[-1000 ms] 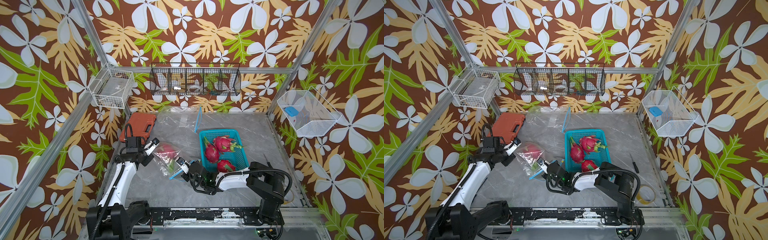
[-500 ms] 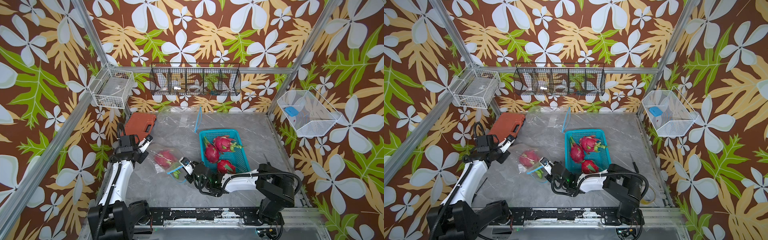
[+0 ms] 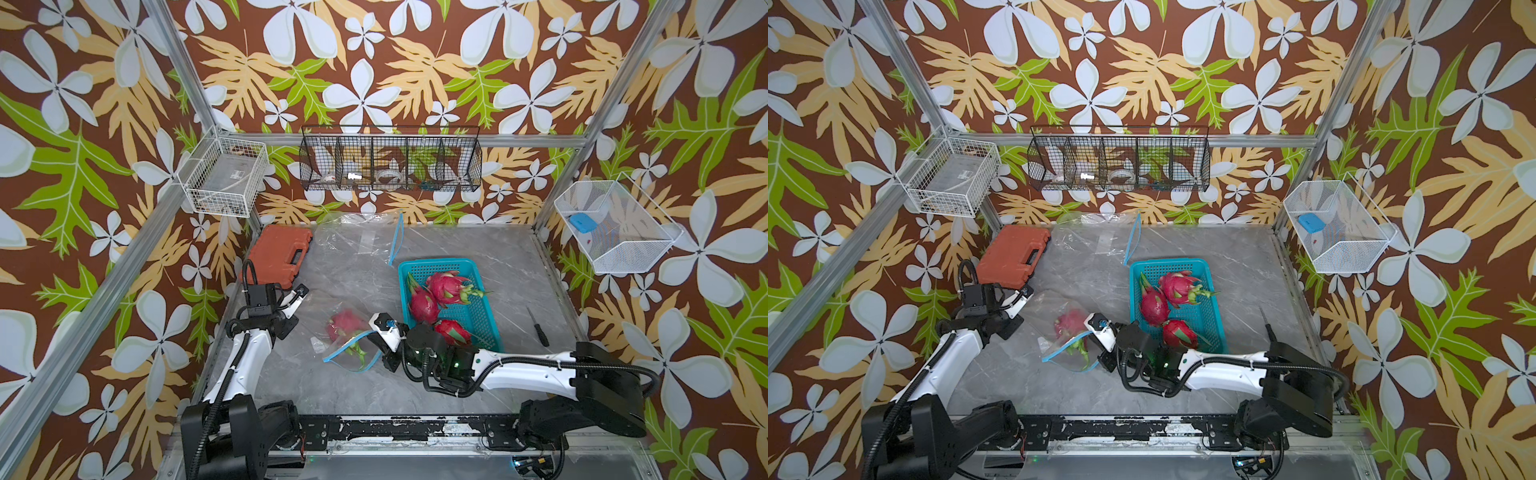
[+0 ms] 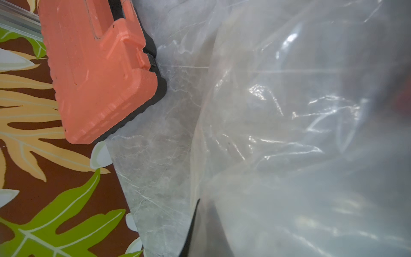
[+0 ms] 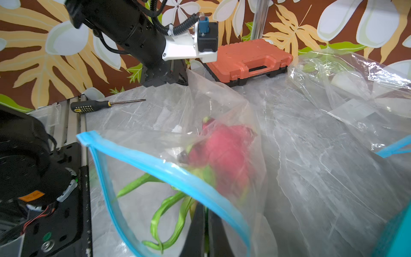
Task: Open the zip-top bag and take out the dragon fruit
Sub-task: Pick up the dragon fruit from the zipper food storage bag, then place the dragon fruit in the basket, then place the zipper food storage bag at the center of the board.
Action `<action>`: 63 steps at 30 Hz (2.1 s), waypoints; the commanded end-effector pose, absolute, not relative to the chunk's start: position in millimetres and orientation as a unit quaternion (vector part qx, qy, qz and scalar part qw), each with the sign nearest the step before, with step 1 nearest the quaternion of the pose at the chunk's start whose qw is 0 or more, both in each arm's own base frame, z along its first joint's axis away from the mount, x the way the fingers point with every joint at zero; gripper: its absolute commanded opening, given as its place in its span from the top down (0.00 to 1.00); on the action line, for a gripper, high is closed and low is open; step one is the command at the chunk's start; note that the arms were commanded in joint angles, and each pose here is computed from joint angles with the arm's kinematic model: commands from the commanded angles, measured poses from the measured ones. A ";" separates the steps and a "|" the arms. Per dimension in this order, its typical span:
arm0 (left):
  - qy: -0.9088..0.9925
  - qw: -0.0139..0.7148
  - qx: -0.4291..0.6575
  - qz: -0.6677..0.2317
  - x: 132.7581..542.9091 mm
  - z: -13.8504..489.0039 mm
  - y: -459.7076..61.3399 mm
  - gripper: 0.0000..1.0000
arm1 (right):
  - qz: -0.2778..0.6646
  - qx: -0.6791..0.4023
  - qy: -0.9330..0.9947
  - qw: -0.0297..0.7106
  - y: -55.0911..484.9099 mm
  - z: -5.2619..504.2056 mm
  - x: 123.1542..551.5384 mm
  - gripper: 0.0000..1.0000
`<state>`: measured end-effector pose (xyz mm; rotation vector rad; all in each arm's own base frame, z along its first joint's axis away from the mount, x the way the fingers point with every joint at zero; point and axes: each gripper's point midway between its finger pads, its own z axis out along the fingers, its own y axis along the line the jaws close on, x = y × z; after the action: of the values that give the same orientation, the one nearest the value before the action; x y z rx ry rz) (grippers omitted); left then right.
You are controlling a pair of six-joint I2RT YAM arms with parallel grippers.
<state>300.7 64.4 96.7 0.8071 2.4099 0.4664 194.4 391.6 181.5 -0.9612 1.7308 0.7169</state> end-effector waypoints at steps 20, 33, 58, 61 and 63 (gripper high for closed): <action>0.885 0.267 0.272 0.269 314.0 101.4 98.5 1.00 | 0.437 -0.384 0.633 0.510 339.7 308.0 160.5 1.00; 0.890 0.240 0.283 0.263 303.1 79.9 98.3 1.00 | 0.429 -0.290 0.647 0.560 263.1 355.1 221.6 1.00; 0.897 0.261 0.285 0.212 285.8 89.4 77.0 1.00 | 0.238 -0.118 0.734 0.625 214.3 303.4 396.2 1.00; 0.893 0.293 0.289 0.180 288.9 106.8 62.8 1.00 | 0.217 -0.109 0.749 0.617 203.1 286.9 390.3 1.00; 0.893 0.318 0.284 0.143 292.4 124.4 49.1 0.90 | 0.193 -0.099 0.762 0.610 191.7 274.5 385.2 1.00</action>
<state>291.6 69.3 112.8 0.7636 2.3756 0.5359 386.6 205.4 279.0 -0.2614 1.7530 0.5203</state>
